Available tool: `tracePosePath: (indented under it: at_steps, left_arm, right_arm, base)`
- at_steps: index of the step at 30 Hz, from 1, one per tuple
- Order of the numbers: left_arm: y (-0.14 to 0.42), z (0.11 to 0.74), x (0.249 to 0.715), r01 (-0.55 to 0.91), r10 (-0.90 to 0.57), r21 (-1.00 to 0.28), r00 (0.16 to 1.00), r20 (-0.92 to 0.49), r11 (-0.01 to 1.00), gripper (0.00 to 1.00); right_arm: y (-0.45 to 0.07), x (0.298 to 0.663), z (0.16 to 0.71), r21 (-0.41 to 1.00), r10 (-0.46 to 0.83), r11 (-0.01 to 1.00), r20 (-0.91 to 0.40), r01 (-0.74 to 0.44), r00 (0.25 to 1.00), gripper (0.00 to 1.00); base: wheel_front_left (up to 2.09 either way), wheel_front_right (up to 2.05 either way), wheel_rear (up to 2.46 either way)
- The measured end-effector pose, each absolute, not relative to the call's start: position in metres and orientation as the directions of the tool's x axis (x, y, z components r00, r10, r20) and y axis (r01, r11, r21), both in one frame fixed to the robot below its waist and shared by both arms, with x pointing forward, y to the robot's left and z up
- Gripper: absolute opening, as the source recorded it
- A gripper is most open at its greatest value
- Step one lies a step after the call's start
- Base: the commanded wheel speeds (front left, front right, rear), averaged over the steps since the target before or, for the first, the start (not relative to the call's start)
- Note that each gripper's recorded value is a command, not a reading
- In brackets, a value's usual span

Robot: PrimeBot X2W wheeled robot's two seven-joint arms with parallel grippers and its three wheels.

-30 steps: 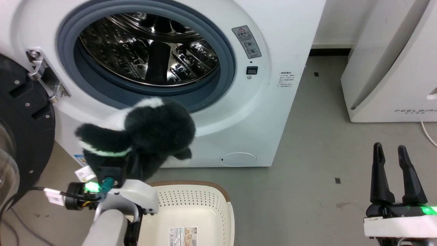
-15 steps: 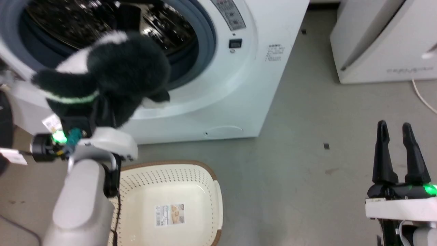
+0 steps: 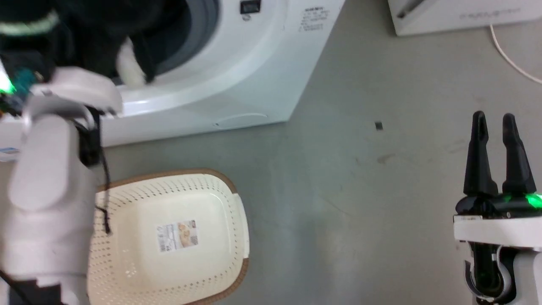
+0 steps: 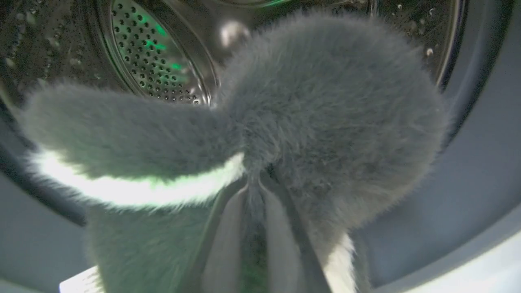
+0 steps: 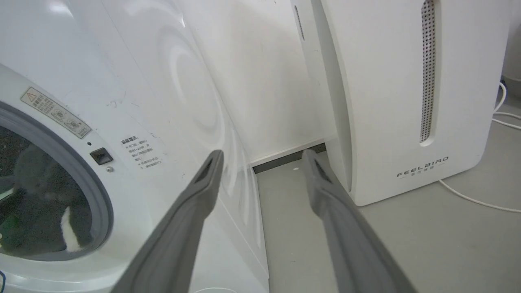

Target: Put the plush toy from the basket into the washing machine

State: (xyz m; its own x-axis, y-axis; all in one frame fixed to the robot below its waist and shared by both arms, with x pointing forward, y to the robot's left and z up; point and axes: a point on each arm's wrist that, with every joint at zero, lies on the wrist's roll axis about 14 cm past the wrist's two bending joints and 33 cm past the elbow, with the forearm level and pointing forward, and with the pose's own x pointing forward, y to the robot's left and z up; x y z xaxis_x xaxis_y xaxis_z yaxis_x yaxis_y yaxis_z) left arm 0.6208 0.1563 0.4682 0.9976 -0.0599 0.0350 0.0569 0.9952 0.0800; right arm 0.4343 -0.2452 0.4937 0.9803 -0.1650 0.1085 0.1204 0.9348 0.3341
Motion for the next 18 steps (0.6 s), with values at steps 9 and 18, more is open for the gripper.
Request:
tracePosePath:
  at_steps: [9,18]
  left_arm:
    - [0.154,0.446,0.686,0.048,-0.052,0.085,0.998,0.044,0.995,0.00]
    - [0.163,0.436,0.734,0.009,-0.015,0.083,0.997,0.070,0.996,0.00]
  right_arm:
    - [-0.264,0.440,0.463,0.316,-0.213,0.929,0.033,0.192,0.976,1.00]
    - [-0.277,0.448,0.444,0.290,-0.243,0.928,-0.005,0.234,0.970,1.00]
  base:
    - [0.00,0.00,0.00]
    - [0.00,0.00,0.00]
